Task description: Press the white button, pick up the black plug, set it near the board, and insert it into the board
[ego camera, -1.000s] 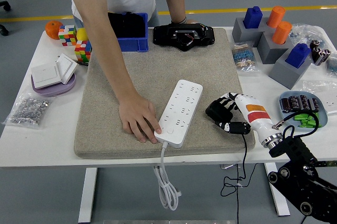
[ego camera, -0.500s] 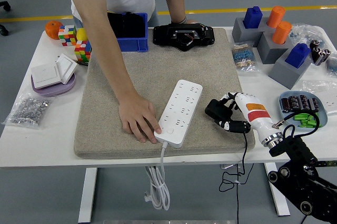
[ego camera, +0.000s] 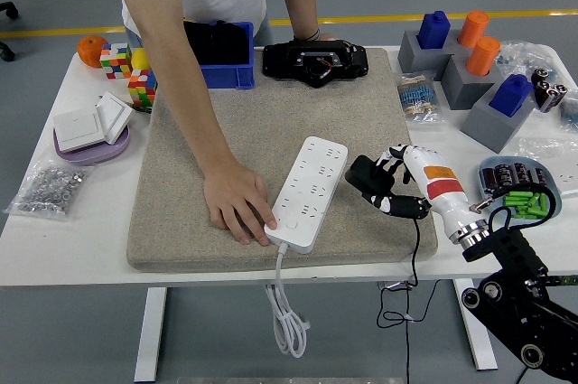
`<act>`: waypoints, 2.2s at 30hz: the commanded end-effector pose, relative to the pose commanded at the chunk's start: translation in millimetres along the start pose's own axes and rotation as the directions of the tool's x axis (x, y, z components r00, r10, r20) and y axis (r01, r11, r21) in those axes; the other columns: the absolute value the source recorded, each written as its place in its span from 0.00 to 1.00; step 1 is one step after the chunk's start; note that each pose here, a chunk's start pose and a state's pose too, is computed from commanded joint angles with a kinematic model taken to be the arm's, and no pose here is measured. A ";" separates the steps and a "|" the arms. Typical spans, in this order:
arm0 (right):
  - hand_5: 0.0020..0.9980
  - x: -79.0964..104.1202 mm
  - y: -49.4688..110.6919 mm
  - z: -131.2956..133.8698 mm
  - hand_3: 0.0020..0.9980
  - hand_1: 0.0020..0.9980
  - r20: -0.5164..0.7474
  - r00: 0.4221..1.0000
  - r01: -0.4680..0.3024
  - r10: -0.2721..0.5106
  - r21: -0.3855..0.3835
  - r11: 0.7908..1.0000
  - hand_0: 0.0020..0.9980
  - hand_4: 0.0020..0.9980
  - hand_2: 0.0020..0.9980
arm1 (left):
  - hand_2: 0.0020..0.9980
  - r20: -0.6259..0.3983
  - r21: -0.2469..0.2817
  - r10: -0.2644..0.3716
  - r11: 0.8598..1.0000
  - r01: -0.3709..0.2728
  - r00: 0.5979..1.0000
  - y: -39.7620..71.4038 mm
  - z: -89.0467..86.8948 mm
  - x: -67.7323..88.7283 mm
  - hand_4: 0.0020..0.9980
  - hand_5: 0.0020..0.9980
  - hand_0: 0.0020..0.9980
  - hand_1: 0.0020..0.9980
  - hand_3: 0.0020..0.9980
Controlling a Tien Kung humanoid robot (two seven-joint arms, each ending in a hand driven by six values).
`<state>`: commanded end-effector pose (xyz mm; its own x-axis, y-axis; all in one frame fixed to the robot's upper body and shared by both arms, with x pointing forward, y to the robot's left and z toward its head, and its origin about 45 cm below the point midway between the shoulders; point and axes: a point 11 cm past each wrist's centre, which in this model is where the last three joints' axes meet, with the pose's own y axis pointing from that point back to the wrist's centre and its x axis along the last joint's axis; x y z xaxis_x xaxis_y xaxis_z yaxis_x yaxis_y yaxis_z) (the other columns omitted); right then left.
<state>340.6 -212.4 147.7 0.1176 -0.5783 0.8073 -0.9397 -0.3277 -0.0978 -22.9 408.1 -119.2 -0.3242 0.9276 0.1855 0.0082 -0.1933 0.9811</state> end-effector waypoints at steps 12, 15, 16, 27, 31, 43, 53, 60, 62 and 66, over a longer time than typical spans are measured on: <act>0.00 0.0 0.0 0.0 0.41 0.22 0.000 1.000 0.000 0.000 0.000 1.000 0.23 0.71 0.24 | 0.59 0.000 0.000 0.000 1.000 0.000 1.000 0.0 0.0 0.0 0.67 0.26 0.71 0.67 0.68; 0.00 12.8 -4.8 -12.1 0.41 0.22 0.026 0.999 -0.038 0.037 0.032 0.999 0.23 0.71 0.24 | 0.59 -0.001 -0.001 0.000 1.000 0.000 1.000 0.0 0.5 0.2 0.67 0.26 0.71 0.67 0.68; 0.00 13.7 -5.1 -13.2 0.41 0.22 0.028 0.999 -0.041 0.040 0.035 0.999 0.23 0.71 0.24 | 0.59 -0.001 -0.001 0.000 1.000 0.000 1.000 0.0 0.5 0.3 0.67 0.26 0.71 0.67 0.68; 0.00 14.0 -5.2 -13.7 0.41 0.22 0.029 0.999 -0.042 0.041 0.036 0.998 0.23 0.71 0.24 | 0.59 -0.001 -0.001 0.000 1.000 0.000 1.000 0.0 0.5 0.3 0.67 0.26 0.71 0.67 0.68; 0.00 14.0 -5.2 -13.7 0.41 0.22 0.029 0.999 -0.042 0.041 0.036 0.998 0.23 0.71 0.24 | 0.59 -0.001 -0.001 0.000 1.000 0.000 1.000 0.0 0.5 0.3 0.67 0.26 0.71 0.67 0.68; 0.00 14.5 -5.5 -14.5 0.41 0.22 0.031 0.999 -0.043 0.042 0.038 0.998 0.23 0.71 0.24 | 0.59 -0.001 -0.002 0.000 1.000 0.000 1.000 0.0 0.5 0.2 0.67 0.26 0.71 0.67 0.68; 0.00 10.8 -9.5 -34.6 0.41 0.22 0.092 0.995 -0.035 0.027 0.078 0.996 0.23 0.70 0.24 | 0.59 -0.001 -0.001 -0.001 1.000 0.001 1.000 0.0 0.1 -0.4 0.66 0.26 0.71 0.67 0.68; 0.00 15.0 -7.5 -41.6 0.41 0.21 0.142 0.990 -0.033 0.022 0.072 0.997 0.22 0.69 0.24 | 0.59 -0.001 -0.001 0.003 1.000 -0.003 1.000 0.1 0.3 1.6 0.67 0.26 0.71 0.67 0.68; 0.00 16.0 -3.3 -32.3 0.42 0.21 0.187 0.982 -0.024 0.019 0.022 0.999 0.22 0.69 0.24 | 0.59 -0.001 0.004 0.006 1.000 -0.006 1.000 0.2 -1.6 2.9 0.67 0.26 0.71 0.67 0.68; 0.00 23.3 -2.0 -41.1 0.42 0.21 0.210 0.977 -0.039 0.031 0.037 0.999 0.22 0.69 0.24 | 0.59 -0.006 0.004 0.004 1.000 -0.004 1.000 0.2 -1.7 2.4 0.67 0.26 0.71 0.67 0.68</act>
<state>332.0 -194.6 190.5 0.1535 -0.7322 0.6636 -0.9311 -0.3321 -0.1510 -25.3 409.7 -118.7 -0.3300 0.9249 0.1889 0.0129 -0.1957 0.9806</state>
